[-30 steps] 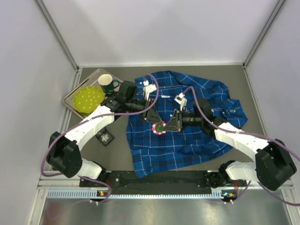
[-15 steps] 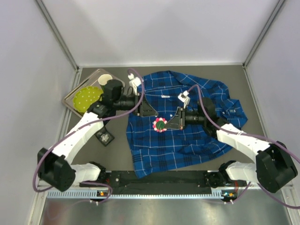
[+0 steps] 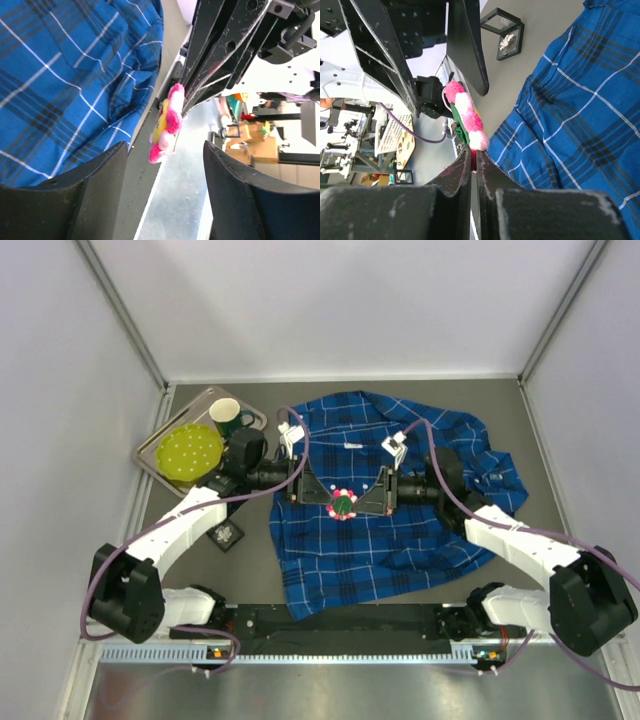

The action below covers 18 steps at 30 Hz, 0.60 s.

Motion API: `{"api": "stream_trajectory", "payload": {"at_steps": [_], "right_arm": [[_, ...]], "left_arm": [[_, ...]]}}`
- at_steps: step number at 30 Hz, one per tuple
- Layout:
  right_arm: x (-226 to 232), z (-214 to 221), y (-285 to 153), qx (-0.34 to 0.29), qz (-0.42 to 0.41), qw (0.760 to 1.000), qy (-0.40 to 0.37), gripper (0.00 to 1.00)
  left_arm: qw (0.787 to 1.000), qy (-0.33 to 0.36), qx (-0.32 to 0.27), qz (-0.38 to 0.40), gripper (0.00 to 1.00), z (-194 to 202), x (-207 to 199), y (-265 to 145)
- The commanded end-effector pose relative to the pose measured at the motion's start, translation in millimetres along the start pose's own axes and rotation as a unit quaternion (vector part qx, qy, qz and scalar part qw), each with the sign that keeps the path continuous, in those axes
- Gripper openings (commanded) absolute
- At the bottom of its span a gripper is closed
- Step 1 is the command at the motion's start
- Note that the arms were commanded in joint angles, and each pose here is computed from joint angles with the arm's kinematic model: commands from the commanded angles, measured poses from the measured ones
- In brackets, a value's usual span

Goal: Remove the brooch from the garment
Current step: Pass from the right arm to the left

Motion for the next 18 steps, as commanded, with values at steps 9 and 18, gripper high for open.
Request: {"api": "stream_trajectory", "payload": {"at_steps": [9,18], "right_arm": [[34.2,-25.3,-3.1,-0.028,-0.045,0.997,-0.048,0.00],[40.9,-28.9,-1.6,-0.032,-0.060,0.997,-0.044,0.00]], "left_arm": [[0.996,0.021,-0.026,0.086,0.49,-11.0,-29.1,-2.2],[0.996,0.009,-0.013,0.085,0.48,-10.5,-22.2,5.7]]}}
Point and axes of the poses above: each gripper's point midway between its finger pads, its own y axis out along the fingers, its own x axis along the line the jaws close on, z = x × y, the point moved 1 cm from there along -y, back along the fingers, and after that the axes turned 11 degrees about y, right-handed, at the moved point
